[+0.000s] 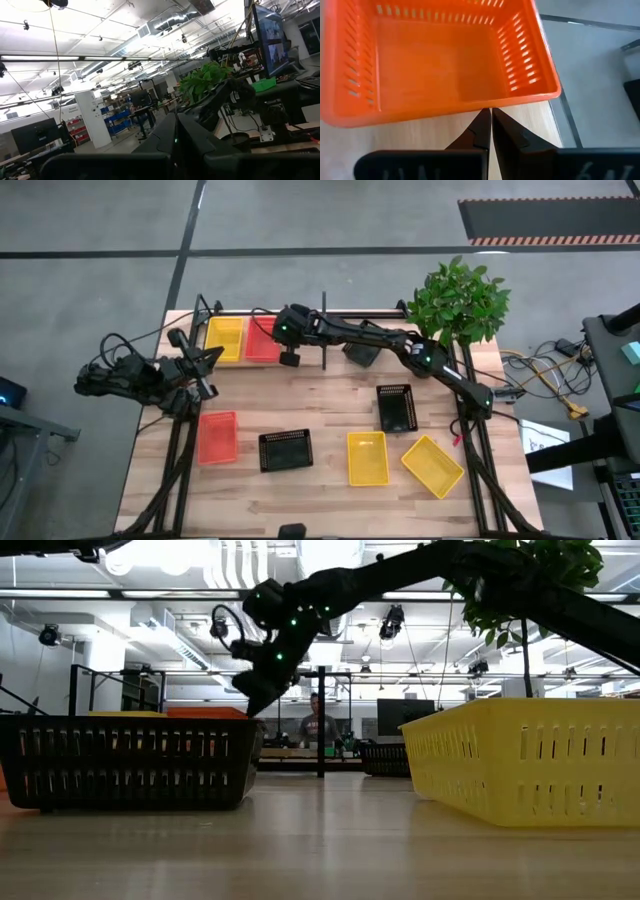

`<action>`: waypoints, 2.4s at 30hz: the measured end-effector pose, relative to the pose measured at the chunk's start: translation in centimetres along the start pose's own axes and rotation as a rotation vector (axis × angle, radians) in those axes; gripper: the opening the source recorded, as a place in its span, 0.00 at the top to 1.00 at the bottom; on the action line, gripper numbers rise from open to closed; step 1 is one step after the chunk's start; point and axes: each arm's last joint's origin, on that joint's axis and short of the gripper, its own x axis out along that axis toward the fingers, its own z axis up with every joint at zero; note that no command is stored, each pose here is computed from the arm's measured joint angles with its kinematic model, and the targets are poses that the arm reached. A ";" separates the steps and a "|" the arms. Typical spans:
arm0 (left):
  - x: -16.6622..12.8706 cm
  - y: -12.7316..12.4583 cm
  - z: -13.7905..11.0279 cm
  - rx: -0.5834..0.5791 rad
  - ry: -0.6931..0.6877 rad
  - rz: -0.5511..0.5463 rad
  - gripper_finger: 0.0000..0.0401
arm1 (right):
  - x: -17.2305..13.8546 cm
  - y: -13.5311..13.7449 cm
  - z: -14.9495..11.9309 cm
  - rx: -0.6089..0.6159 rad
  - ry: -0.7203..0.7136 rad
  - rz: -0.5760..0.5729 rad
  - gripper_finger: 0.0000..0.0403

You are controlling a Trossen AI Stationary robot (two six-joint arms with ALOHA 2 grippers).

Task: Stack baskets on shelf by color
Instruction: Stack the right orange bin on the orange bin on the shelf, then put the bottom left black bin on the shelf

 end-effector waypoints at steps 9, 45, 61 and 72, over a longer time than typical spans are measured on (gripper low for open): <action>0.0 0.0 0.0 -0.002 -0.003 0.002 1.00 | -0.1 0.1 0.2 0.001 -0.010 0.000 0.98; 0.0 0.0 0.1 -0.006 -0.006 0.005 1.00 | -0.9 1.1 0.0 0.076 0.021 0.169 0.98; 0.0 0.0 0.1 -0.006 -0.006 0.004 1.00 | -3.0 3.4 0.7 0.024 0.056 0.213 0.98; 0.0 0.0 0.1 -0.006 -0.006 0.004 1.00 | -3.8 6.0 1.2 -0.049 0.055 0.238 0.98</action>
